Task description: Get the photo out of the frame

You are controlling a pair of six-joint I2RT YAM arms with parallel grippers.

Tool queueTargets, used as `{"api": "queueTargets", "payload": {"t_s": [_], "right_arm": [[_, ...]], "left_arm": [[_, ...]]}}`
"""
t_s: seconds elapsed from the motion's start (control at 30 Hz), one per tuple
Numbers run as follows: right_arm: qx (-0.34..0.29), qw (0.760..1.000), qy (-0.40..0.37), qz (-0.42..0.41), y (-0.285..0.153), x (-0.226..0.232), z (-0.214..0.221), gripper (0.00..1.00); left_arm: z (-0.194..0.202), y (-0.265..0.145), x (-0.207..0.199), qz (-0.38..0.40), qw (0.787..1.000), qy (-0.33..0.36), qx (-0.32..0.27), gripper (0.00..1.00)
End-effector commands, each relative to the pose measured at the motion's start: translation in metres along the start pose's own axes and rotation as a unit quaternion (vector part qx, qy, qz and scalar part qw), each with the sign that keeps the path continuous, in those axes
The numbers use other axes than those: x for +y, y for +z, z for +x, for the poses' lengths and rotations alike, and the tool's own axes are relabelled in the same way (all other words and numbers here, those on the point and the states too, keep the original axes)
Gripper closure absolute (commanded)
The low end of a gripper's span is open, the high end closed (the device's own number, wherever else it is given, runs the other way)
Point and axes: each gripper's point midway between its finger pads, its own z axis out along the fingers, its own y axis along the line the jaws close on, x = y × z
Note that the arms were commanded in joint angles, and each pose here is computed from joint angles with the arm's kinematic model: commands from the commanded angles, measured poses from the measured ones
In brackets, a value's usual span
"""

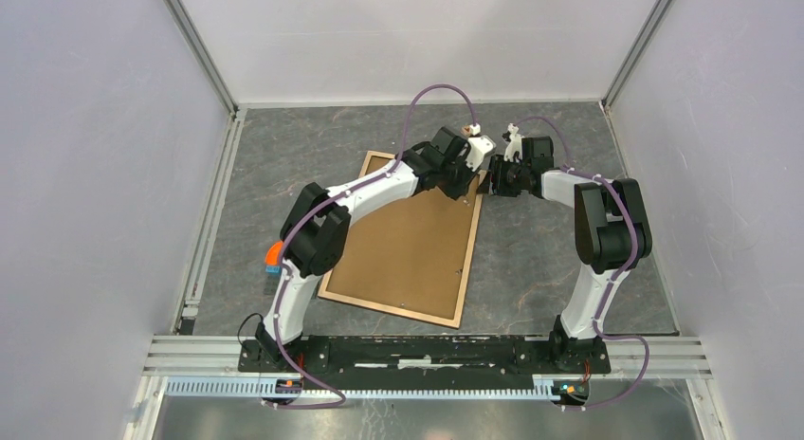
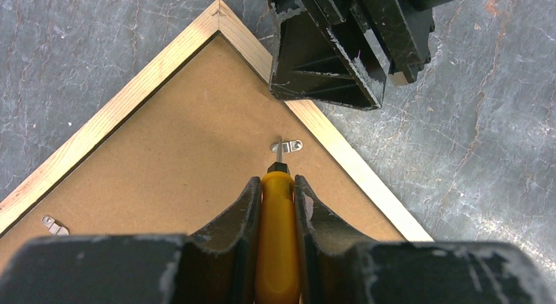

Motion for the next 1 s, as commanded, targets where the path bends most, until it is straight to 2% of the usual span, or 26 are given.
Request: {"api": "queueTargets", "payload": {"t_s": [0.0, 0.27, 0.4, 0.63, 0.97], "right_arm": [[0.046, 0.997, -0.008, 0.054, 0.006, -0.02, 0.034, 0.53], [0.045, 0.997, -0.011, 0.055, 0.005, -0.019, 0.034, 0.53], [0.044, 0.998, -0.015, 0.048, 0.007, -0.016, 0.033, 0.53], [0.046, 0.997, -0.028, 0.053, 0.019, -0.021, 0.023, 0.53], [0.017, 0.998, -0.037, 0.043, 0.063, -0.028, -0.019, 0.67]], "left_arm": [[0.019, -0.018, -0.003, 0.0, 0.999, 0.02, 0.04, 0.98], [0.022, -0.022, -0.004, 0.001, 0.999, 0.015, 0.041, 0.98], [0.011, -0.026, 0.001, 0.001, 0.999, -0.026, 0.03, 0.98], [-0.007, -0.058, 0.02, 0.015, 0.998, -0.059, -0.001, 0.98], [0.027, -0.101, 0.027, 0.023, 0.999, -0.039, 0.015, 0.98]]}}
